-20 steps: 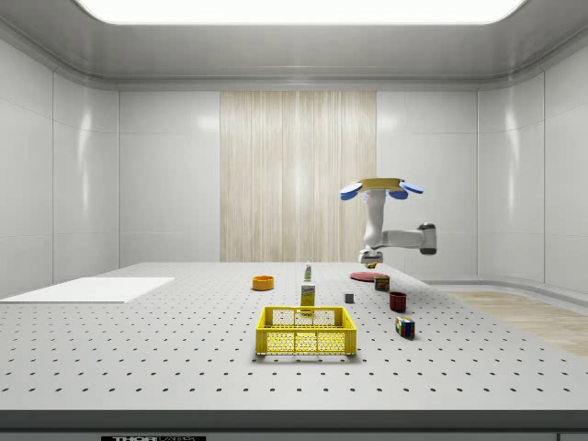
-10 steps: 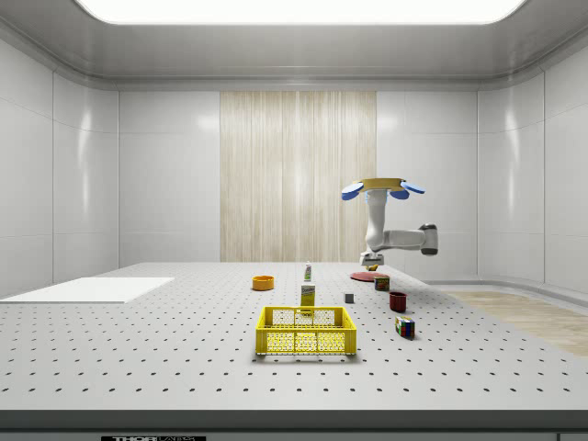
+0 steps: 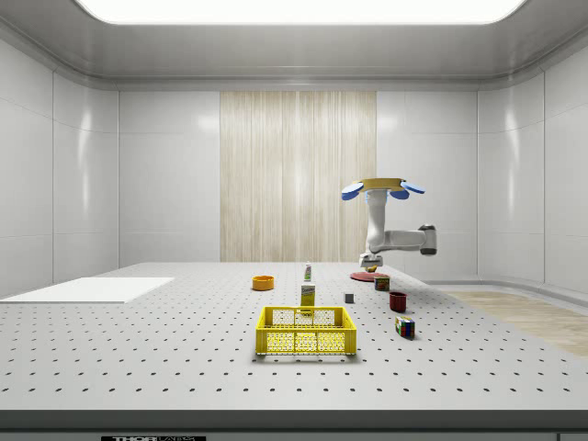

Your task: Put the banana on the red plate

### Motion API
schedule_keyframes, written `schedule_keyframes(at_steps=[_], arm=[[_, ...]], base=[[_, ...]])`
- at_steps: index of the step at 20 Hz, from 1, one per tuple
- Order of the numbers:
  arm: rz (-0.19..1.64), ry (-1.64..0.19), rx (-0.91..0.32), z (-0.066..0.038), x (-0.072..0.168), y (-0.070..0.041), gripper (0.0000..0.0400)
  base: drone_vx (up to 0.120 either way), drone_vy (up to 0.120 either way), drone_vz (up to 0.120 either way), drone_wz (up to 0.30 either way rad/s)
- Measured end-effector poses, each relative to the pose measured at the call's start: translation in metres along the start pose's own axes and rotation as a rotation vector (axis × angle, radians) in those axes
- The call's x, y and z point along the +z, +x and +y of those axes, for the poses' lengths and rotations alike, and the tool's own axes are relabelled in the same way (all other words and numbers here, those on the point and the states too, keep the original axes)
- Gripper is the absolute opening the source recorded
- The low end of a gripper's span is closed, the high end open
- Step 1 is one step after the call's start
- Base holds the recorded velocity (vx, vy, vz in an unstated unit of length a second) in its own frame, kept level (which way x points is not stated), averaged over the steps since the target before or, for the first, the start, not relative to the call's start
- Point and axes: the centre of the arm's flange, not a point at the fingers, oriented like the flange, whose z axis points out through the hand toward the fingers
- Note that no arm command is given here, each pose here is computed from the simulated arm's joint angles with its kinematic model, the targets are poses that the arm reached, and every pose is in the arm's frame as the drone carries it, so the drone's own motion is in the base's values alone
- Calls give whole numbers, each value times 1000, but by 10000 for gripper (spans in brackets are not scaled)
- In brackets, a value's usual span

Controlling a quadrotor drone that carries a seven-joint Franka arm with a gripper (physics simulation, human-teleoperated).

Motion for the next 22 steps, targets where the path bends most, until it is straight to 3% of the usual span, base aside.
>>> schedule_keyframes(at_steps=[2, 5, 9, 14, 22], arm=[[0, 0, 1, 1, 6, -2, 193], [-3, 2, 5, 2, 12, -4, 302], [-6, 3, 9, 3, 9, -5, 364], [-7, 4, 11, 3, -6, -5, 390], [-8, 4, 12, 3, -17, -5, 399]], base=[[0, 0, 0, 0], [0, 0, 0, 0], [0, 0, 0, 0], [0, 0, 0, 0], [0, 0, 0, 0]])
